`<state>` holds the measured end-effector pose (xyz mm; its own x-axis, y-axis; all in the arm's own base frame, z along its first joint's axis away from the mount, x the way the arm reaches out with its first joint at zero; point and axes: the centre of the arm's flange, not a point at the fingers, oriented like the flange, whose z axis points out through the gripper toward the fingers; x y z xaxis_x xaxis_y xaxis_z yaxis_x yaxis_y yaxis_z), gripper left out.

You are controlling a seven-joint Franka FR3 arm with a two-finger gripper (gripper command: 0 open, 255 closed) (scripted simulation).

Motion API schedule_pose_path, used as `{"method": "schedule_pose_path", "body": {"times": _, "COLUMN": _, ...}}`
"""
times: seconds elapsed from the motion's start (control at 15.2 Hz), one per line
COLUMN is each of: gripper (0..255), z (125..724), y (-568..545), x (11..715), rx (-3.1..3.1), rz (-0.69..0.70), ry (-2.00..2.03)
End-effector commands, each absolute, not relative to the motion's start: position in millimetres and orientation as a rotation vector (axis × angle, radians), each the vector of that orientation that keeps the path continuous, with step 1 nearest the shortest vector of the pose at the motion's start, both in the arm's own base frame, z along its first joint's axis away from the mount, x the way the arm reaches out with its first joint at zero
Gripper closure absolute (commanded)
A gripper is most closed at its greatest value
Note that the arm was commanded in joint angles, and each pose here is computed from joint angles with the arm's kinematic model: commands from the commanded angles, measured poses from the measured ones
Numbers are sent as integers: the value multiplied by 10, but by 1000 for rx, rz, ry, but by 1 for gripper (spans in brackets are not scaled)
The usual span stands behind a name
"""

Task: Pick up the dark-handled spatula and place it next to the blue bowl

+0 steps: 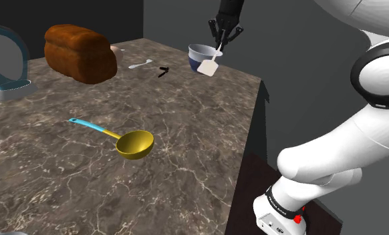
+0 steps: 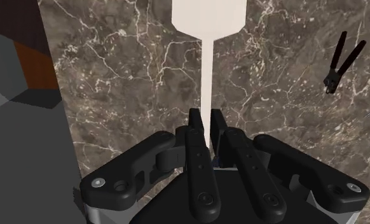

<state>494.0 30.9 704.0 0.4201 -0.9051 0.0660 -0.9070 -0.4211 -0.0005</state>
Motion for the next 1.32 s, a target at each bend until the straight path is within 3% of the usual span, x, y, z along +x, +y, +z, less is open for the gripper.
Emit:
{"method": "schedule_pose_path", "body": {"times": 0.0, "gripper": 255, "z": 7054, "y": 22, "x": 4964, "rx": 2619, "rz": 87, "ry": -1669}}
{"method": "schedule_pose_path", "body": {"times": 1.25, "gripper": 255, "z": 7056, "y": -2479, "x": 5155, "rx": 2619, "rz": 87, "ry": -1669}}
